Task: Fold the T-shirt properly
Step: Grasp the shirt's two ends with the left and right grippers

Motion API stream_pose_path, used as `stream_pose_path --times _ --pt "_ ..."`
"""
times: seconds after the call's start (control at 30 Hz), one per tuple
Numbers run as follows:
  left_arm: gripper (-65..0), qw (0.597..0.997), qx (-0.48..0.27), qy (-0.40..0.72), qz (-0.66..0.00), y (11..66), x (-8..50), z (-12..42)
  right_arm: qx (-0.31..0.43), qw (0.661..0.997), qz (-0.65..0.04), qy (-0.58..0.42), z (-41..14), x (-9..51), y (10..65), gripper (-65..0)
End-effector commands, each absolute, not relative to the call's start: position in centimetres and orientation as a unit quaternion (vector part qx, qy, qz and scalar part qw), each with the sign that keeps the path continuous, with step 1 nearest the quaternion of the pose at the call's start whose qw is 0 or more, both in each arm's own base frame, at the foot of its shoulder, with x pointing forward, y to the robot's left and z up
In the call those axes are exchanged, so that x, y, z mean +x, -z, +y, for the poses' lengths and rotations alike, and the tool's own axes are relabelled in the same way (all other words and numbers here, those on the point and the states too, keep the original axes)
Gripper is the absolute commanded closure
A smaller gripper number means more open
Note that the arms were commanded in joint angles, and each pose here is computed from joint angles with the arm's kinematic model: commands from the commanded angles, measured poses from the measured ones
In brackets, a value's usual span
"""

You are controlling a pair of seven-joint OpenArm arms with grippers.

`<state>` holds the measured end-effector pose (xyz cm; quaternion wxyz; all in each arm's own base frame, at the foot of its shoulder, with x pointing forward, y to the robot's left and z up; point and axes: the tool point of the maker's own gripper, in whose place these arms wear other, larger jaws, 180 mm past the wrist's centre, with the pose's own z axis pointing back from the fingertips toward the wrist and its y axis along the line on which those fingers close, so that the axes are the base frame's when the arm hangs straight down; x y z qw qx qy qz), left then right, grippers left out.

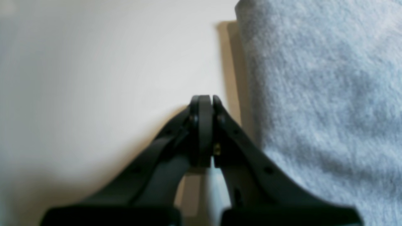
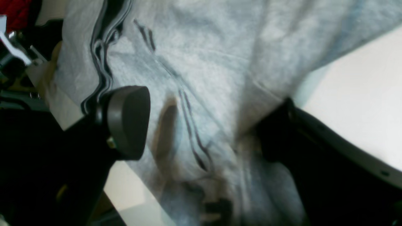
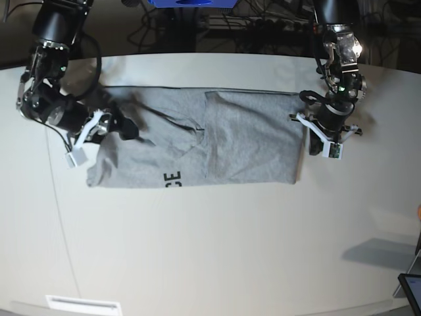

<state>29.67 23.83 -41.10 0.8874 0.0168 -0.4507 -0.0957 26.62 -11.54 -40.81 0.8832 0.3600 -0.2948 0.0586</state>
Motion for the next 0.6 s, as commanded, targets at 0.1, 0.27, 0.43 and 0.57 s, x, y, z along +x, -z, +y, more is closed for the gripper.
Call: stream_pose_path --times 0.1,0.27,0.43,0.57 --pt "0.0 0.900 0.020 0.107 -0.422 42.0 28.9 23.9 0.342 0.906 -0.236 -0.076 -11.0 24.8 42.8 -37.9" --pt "0.0 0.900 0.021 0.108 -0.421 42.0 28.8 23.9 0.341 0.906 -0.239 -0.076 -11.1 25.0 42.7 -34.1" --pt "0.0 0.901 0.019 0.111 -0.420 42.1 28.8 23.7 0.339 0.903 -0.252 -0.076 -11.1 25.8 42.2 -34.1" --pt "0.0 0.900 -0.001 0.142 -0.412 42.8 28.7 21.2 0.330 0.903 -0.263 -0.076 -12.1 26.2 42.0 -34.0"
